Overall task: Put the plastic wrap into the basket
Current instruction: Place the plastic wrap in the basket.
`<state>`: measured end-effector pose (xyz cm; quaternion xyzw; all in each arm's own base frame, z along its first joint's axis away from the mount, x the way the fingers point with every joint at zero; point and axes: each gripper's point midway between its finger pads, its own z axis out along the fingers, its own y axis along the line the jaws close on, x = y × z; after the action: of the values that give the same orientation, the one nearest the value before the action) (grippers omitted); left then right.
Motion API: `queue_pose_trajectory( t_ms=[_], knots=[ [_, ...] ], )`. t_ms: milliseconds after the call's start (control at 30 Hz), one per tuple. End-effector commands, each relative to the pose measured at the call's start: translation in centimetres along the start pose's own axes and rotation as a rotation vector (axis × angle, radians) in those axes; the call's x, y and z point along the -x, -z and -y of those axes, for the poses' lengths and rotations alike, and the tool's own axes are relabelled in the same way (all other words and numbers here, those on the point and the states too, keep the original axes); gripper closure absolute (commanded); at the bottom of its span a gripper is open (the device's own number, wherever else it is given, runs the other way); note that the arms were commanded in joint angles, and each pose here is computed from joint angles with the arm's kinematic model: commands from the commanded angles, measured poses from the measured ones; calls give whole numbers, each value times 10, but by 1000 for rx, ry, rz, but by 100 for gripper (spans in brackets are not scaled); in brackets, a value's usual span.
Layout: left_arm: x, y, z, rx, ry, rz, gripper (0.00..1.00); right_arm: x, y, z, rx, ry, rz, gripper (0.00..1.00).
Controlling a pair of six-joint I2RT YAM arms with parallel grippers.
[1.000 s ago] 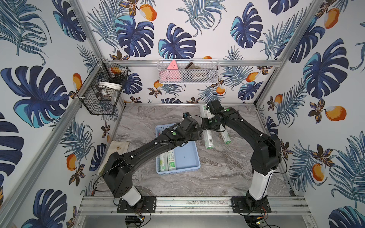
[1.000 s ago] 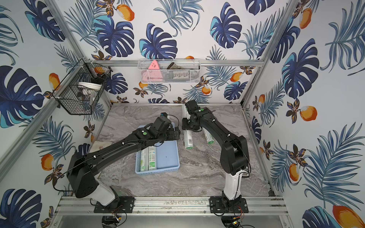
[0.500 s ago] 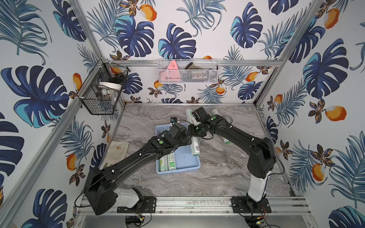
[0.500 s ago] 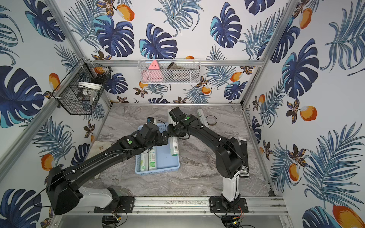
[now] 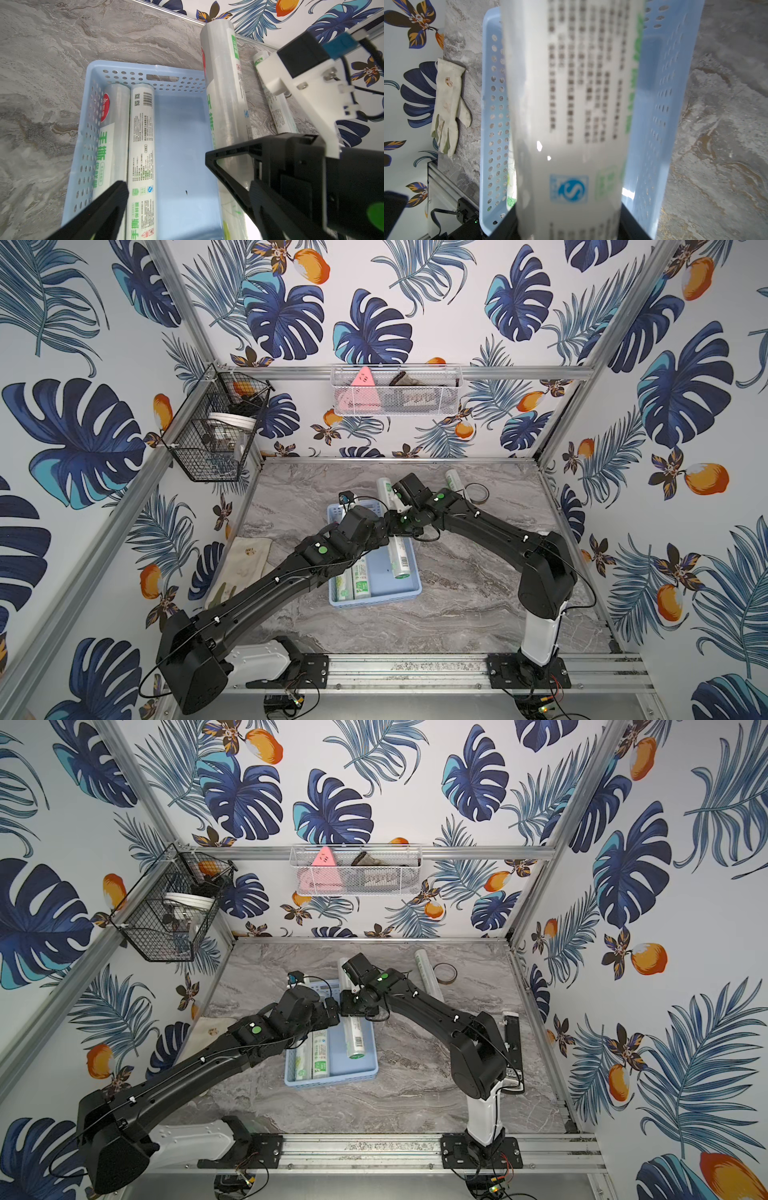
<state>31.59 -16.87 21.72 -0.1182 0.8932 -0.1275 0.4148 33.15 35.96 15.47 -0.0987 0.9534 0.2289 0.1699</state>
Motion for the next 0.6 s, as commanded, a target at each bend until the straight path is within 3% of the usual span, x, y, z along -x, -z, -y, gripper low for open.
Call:
queue_pose_trajectory(
  t_ms=[0, 567],
  knots=[
    [4, 3, -6, 22, 22, 23, 1, 6, -1, -11, 35, -10, 34, 63],
    [6, 7, -18, 58, 50, 52, 1, -7, -10, -20, 49, 0, 12, 63]
  ],
)
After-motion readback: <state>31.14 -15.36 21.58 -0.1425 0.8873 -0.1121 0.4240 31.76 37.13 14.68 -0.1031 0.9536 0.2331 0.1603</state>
